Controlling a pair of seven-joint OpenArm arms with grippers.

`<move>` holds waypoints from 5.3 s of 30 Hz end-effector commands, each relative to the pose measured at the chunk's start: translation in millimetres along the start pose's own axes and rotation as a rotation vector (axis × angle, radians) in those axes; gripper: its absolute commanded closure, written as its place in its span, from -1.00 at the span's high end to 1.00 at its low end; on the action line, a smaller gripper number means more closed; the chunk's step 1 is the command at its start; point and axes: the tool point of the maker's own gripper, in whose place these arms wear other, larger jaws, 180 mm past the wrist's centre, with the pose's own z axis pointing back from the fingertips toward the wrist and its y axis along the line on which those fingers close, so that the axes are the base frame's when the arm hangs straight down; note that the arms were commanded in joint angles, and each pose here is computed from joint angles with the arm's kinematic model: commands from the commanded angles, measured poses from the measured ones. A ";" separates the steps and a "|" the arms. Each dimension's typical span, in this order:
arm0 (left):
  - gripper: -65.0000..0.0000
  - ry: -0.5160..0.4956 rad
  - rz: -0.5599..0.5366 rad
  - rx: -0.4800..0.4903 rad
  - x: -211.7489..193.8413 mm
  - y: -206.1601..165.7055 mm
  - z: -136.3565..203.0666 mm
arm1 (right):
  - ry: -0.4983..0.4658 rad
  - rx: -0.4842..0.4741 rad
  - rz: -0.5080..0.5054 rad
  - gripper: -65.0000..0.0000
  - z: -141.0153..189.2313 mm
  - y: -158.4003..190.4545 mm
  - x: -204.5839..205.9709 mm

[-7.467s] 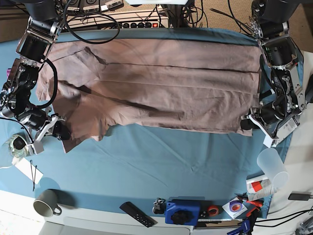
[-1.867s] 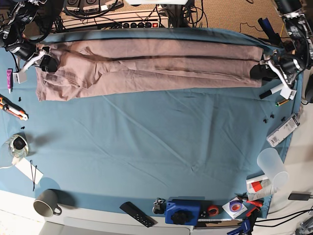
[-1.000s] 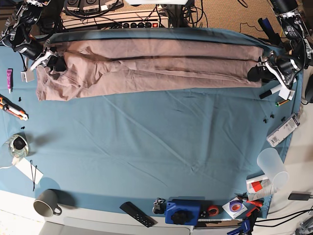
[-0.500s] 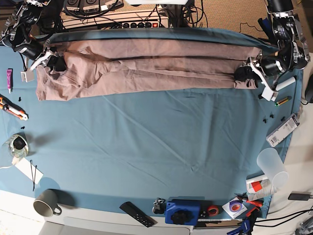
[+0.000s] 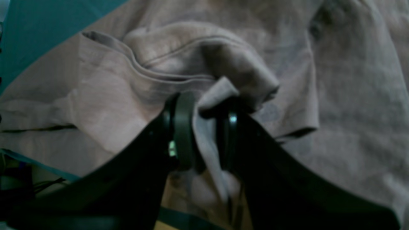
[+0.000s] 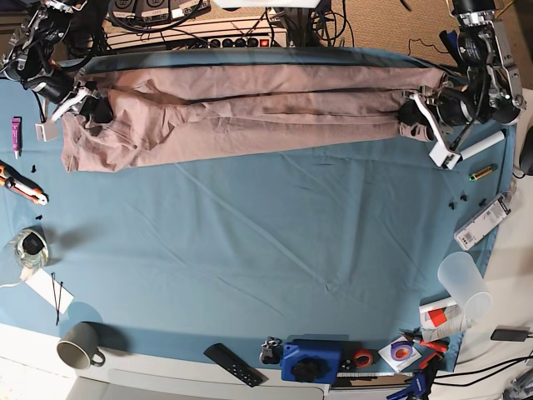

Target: Fold the T-shirt properly

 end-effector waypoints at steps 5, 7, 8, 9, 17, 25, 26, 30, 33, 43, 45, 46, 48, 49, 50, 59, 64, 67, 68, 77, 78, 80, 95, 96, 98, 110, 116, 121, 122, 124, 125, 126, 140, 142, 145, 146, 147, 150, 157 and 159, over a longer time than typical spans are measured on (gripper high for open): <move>-1.00 -0.169 -0.175 -0.086 43.6 -34.9 25.0 | 0.000 -0.021 0.021 -0.56 4.2 -4.2 6.0; -1.00 -0.198 -0.192 -0.103 50.1 -42.4 29.6 | 0.000 -0.022 0.021 -0.56 4.3 -4.3 6.1; -1.00 -0.215 -0.198 -0.115 53.4 -46.3 31.7 | -0.001 -0.021 0.021 -0.56 4.3 -4.3 6.2; -1.00 -0.227 -0.203 -0.128 55.7 -50.2 33.6 | -0.002 -0.021 0.021 -0.56 4.2 -4.1 6.4; -1.00 -0.274 -0.289 -0.300 60.7 -109.9 25.0 | -0.005 -0.022 0.022 -0.56 4.3 -4.2 7.1; -1.00 -0.277 -0.402 -0.443 66.6 -192.5 -5.7 | -0.004 -0.027 0.023 -0.56 4.3 -5.3 6.8; -1.00 -0.292 -0.414 -0.450 71.0 -200.5 -7.7 | -0.004 -0.027 0.023 -0.56 4.3 -5.3 6.9; -1.00 -0.331 -0.477 -0.460 89.2 -231.7 -17.0 | -0.005 -0.027 0.023 -0.56 4.3 -5.2 7.0; -1.00 -0.333 -0.509 -0.474 97.8 -256.5 -27.8 | -0.005 -0.027 0.023 -0.56 4.3 -5.2 7.0; -1.00 -0.250 -0.536 -0.492 91.9 -309.5 -60.0 | -0.006 -0.027 0.023 -0.56 4.3 -5.1 7.2; -1.00 -0.242 -0.548 -0.501 88.4 -317.7 -65.5 | -0.006 -0.027 0.023 -0.56 4.2 -5.1 7.2; -1.00 -0.236 -0.556 -0.501 86.8 -320.5 -67.8 | -0.008 -0.026 0.023 -0.56 4.2 -5.1 7.6; -1.00 -0.237 -0.566 -0.511 85.0 -325.9 -69.1 | -0.011 -0.027 0.023 -0.56 4.3 -5.2 8.0; -1.00 -0.245 -0.578 -0.521 84.8 -328.9 -68.2 | -0.011 -0.027 0.023 -0.56 4.3 -5.2 8.2; -0.91 -0.257 -0.581 -0.528 86.0 -331.3 -67.1 | -0.012 -0.027 0.023 -0.56 4.3 -5.1 8.3; -0.03 -0.224 -0.521 -0.530 85.2 -330.5 -66.0 | -0.015 -0.026 0.023 -0.56 4.3 -5.1 8.9; -0.39 -0.246 -0.521 -0.576 87.1 -339.9 -45.6 | -0.020 -0.026 0.023 -0.56 4.3 -5.1 9.8; -0.76 -0.274 -0.545 -0.522 93.7 -334.1 -42.8 | -0.020 -0.027 0.024 -0.56 4.3 -5.1 9.7; -0.86 -0.279 -0.552 -0.505 95.2 -332.0 -42.6 | -0.020 -0.026 0.023 -0.56 4.3 -5.1 9.8; -1.00 -0.205 -0.517 -0.303 91.0 -297.5 -59.2 | -0.041 -0.026 0.025 -0.56 4.3 -4.9 14.3; -1.00 -0.194 -0.514 -0.317 85.1 -299.2 -60.1 | -0.045 -0.025 0.025 -0.56 4.1 -4.6 15.2; -1.00 -0.175 -0.488 -0.352 72.6 -302.0 -61.3 | -0.051 -0.023 0.028 -0.56 3.6 -4.0 18.2; -1.00 -0.048 -0.411 -0.415 12.7 -300.5 -117.6 | -0.119 0.039 0.016 -0.56 8.1 6.2 40.6; -1.00 -0.039 -0.408 -0.416 10.6 -300.1 -119.4 | -0.136 0.048 0.007 -0.56 10.9 6.9 43.2; -1.00 -0.052 -0.398 -0.439 13.7 -305.2 -116.8 | -0.180 0.062 -0.009 -0.56 18.4 6.8 50.4; -1.00 -0.228 -0.489 -0.326 80.0 -300.2 -60.5 | -0.306 -0.012 0.027 -0.56 70.3 -17.6 91.8; -1.00 -0.160 -0.493 -0.250 64.1 -283.9 -67.9 | -0.297 -0.048 0.084 -0.56 85.1 -23.3 108.3; -1.00 -0.154 -0.452 -0.254 59.4 -284.4 -66.7 | -0.267 -0.056 0.089 -0.42 84.8 -24.7 104.6; -1.00 -0.152 -0.451 -0.256 58.5 -284.7 -66.7 | -0.246 -0.057 0.088 -0.27 83.8 -25.1 100.9; -1.00 -0.148 -0.449 -0.273 56.8 -287.3 -66.1 | -0.210 -0.066 0.088 0.01 82.1 -27.1 94.6; -1.00 -0.148 -0.445 -0.284 56.3 -289.1 -65.6 | -0.202 -0.076 0.089 0.06 81.9 -28.8 93.2; -1.00 -0.147 -0.442 -0.297 55.8 -291.2 -65.0 | -0.200 -0.080 0.089 0.06 81.9 -29.5 92.9; -1.00 -0.214 -0.431 -0.473 51.0 -324.6 -34.8 | -0.208 -0.087 0.044 0.06 73.3 -41.0 102.7; -1.00 -0.253 -0.432 -0.465 55.4 -325.1 -26.5 | -0.207 -0.076 -0.003 0.06 70.1 -49.5 101.5; -1.00 -0.289 -0.437 -0.430 59.2 -321.3 -19.9 | -0.197 -0.067 -0.086 0.06 68.8 -67.7 97.7; -1.00 -0.295 -0.438 -0.423 59.6 -320.5 -18.9 | -0.199 -0.060 -0.113 0.06 69.2 -72.8 98.0; -1.00 -0.296 -0.437 -0.424 59.6 -320.7 -18.3 | -0.209 -0.047 -0.140 0.06 70.0 -76.4 99.1; -1.00 -0.297 -0.437 -0.428 59.6 -321.4 -18.0 | -0.263 0.023 -0.205 0.06 73.7 -78.1 106.0; -1.00 -0.299 -0.436 -0.429 59.9 -321.6 -17.8 | -0.130 0.074 -0.263 0.06 41.8 -73.5 75.0; -1.00 -0.296 -0.436 -0.428 59.4 -321.4 -18.1 | -0.079 0.095 -0.264 0.06 30.2 -66.9 64.1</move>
